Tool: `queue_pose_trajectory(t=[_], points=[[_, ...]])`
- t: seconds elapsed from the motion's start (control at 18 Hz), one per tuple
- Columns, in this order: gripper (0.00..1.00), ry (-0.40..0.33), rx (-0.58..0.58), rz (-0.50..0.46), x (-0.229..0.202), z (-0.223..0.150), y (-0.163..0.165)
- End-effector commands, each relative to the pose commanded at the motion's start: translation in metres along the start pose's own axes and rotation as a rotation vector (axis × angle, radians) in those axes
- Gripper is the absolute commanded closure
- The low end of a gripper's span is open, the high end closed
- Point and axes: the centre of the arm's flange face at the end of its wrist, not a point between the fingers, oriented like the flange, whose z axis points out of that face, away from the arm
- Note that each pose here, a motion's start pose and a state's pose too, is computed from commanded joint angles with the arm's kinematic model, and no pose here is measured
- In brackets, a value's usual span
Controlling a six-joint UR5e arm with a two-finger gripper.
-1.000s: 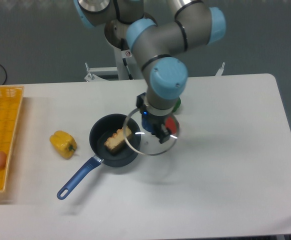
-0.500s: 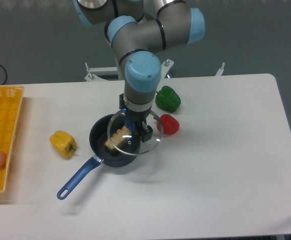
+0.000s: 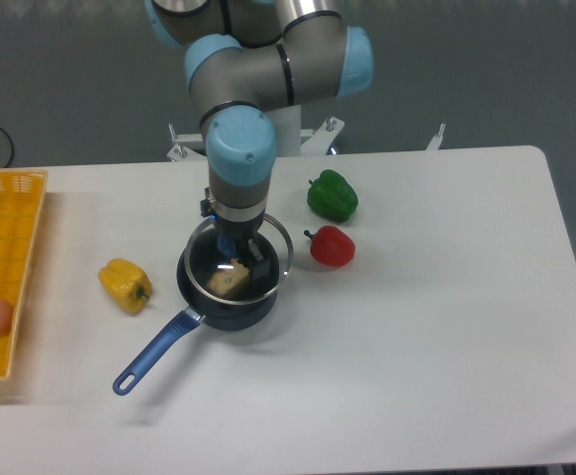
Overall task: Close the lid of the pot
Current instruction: 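Lower the glass lid onto the saucepan rim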
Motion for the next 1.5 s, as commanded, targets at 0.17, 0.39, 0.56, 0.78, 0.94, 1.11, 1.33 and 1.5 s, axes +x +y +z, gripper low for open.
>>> queue_pose_trajectory(t=[0.17, 0.39, 0.56, 0.78, 0.94, 1.11, 1.33, 1.5], points=[[0.39, -0.012, 0.004, 0.001, 0.001, 0.008, 0.001], [0.39, -0.022, 0.007, 0.004, 0.0, 0.018, 0.002], [0.39, -0.019, 0.006, 0.004, -0.002, 0.022, 0.002], [0.39, -0.018, 0.004, 0.003, -0.001, 0.024, 0.001], [0.39, -0.013, 0.003, 0.005, 0.0, 0.026, 0.001], [0.39, -0.006, -0.002, 0.011, 0.002, 0.03, -0.002], [0.39, -0.009, -0.003, 0.01, -0.001, 0.033, -0.002], [0.39, -0.007, -0.004, 0.007, 0.001, 0.036, -0.007]])
